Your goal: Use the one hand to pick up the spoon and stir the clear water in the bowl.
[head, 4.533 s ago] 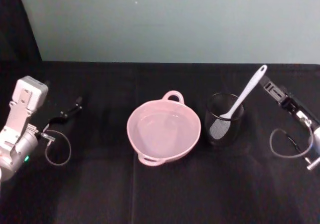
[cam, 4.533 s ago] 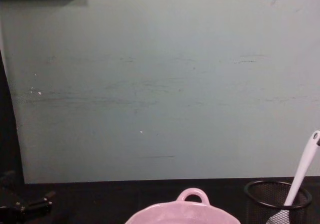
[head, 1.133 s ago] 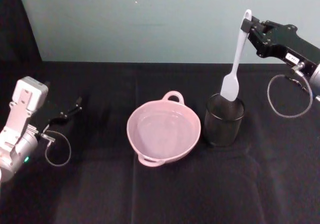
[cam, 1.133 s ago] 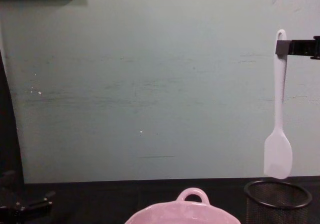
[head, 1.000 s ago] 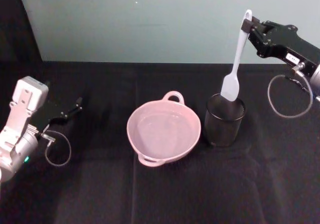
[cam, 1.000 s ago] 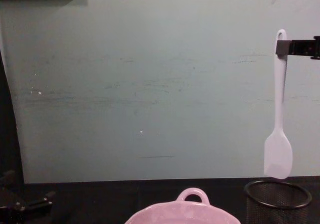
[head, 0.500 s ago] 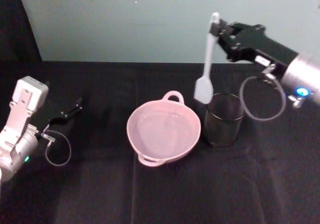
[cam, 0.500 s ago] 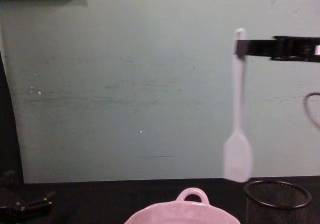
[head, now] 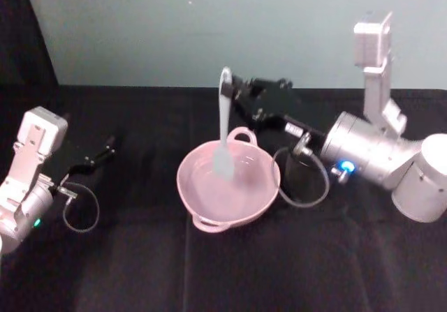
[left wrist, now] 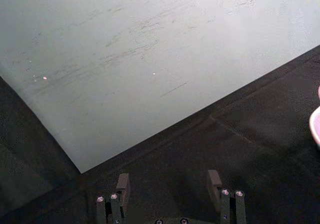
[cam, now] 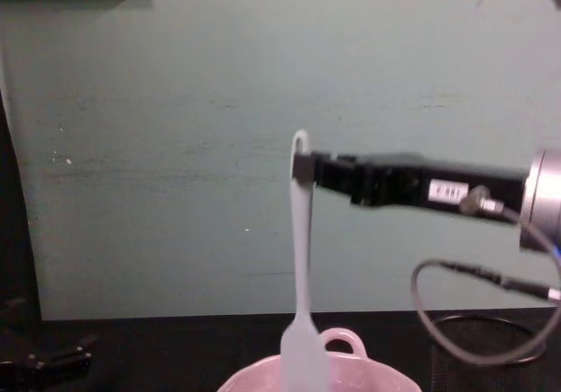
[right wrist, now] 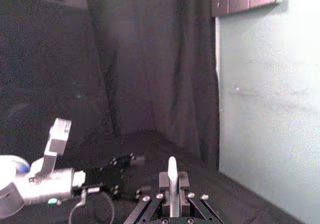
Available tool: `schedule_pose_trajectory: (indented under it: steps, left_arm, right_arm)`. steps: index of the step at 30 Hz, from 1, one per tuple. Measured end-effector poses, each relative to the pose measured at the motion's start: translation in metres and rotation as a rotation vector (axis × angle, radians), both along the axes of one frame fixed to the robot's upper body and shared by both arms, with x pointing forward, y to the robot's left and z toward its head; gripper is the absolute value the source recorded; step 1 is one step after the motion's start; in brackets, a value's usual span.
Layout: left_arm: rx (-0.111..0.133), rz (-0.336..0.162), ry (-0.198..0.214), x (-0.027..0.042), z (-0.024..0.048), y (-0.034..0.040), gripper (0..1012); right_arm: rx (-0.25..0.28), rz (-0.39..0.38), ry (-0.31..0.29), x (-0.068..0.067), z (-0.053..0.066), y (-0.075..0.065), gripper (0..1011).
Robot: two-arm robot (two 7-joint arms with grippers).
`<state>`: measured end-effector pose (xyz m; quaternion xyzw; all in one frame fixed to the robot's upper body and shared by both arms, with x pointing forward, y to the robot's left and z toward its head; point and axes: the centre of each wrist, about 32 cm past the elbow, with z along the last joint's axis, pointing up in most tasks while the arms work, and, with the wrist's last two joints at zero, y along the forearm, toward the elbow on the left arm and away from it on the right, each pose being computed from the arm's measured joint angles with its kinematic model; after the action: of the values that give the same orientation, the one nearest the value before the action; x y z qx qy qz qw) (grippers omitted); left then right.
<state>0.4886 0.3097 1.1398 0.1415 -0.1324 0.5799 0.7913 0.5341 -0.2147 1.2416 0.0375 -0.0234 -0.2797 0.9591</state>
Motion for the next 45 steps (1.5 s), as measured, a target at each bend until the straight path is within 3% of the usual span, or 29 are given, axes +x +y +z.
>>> schedule_pose_trajectory:
  steps: [7,13,20,25,35,45]
  left_arm:
    - [0.0,0.0,0.0,0.0,0.0,0.0,1011]
    - [0.0,0.0,0.0,0.0,0.0,0.0,1011]
    - [0.0,0.0,0.0,0.0,0.0,0.0,1011]
    - [0.0,0.0,0.0,0.0,0.0,0.0,1011]
    - [0.0,0.0,0.0,0.0,0.0,0.0,1011]
    - [0.0,0.0,0.0,0.0,0.0,0.0,1011]
  right_arm:
    - [-0.007,0.018,0.04,-0.006,-0.024,0.005,109]
    - [-0.003,0.027,0.054,-0.005,-0.033,0.008,109]
    - [0.016,0.027,0.059,0.01,-0.04,0.017,109]
    - [0.041,-0.001,0.076,0.03,-0.049,0.022,109]
    - [0.065,-0.078,0.074,0.046,-0.05,0.008,109]
    - [0.015,-0.125,0.068,0.038,-0.044,-0.01,109]
